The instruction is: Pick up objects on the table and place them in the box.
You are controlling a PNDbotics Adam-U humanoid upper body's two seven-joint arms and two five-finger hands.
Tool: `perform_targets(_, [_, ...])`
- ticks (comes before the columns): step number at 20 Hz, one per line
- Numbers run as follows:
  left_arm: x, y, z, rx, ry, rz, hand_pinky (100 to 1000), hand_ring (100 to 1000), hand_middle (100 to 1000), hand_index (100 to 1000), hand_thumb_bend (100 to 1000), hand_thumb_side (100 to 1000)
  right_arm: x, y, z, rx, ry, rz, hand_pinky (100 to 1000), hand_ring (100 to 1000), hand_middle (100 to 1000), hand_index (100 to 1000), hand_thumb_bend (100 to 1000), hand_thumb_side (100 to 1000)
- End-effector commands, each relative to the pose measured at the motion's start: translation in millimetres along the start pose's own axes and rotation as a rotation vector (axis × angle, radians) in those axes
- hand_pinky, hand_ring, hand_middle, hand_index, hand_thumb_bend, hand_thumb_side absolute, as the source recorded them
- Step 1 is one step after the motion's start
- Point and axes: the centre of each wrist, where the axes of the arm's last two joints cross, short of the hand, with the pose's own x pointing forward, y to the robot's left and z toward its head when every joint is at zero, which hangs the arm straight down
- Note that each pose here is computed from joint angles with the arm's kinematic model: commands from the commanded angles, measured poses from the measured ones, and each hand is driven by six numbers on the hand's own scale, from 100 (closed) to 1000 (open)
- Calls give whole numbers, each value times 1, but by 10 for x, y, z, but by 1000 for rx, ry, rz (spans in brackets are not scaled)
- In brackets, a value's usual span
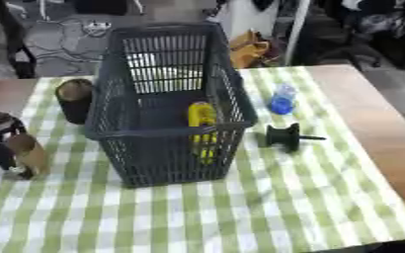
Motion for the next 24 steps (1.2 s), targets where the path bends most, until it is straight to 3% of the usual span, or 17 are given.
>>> perform_targets(1, [-161, 427, 165, 64, 2, 11, 334, 437, 501, 560, 676, 212, 42, -39, -45, 0, -18, 7, 614, 761, 741, 968, 111, 743])
perform_targets(3, [-166, 602, 228, 99, -7, 15, 328, 432, 500, 562, 685, 217, 40, -38, -44, 1, -17, 6, 614, 761, 741, 968, 110, 743])
perform_targets(4, [-159, 719, 267, 124, -14, 12, 326, 430, 504, 563, 446, 463, 39, -37, -44, 2, -17, 6, 614, 761, 741, 968, 108, 746])
perform_targets(5, [-146, 829, 302, 150, -21, 7, 324, 427, 499, 564, 691, 218, 39, -36, -45, 2, -17, 6, 614, 761, 741, 968, 110, 743])
perform_targets(10, [9, 1257, 401, 237, -91, -2, 295, 399, 483, 567, 701, 226, 39, -27, -47, 6, -17, 3, 614, 761, 741, 969, 117, 738])
perform_targets(17, [563, 1811, 451, 338, -277, -6, 281, 381, 468, 564, 712, 238, 37, 3, -50, 18, -16, -8, 614, 761, 741, 968, 109, 743])
perform_targets(24, [1120, 2138, 546, 449, -444, -6, 270, 374, 453, 558, 731, 232, 45, 46, -65, 36, -20, -23, 614, 761, 741, 968, 109, 744])
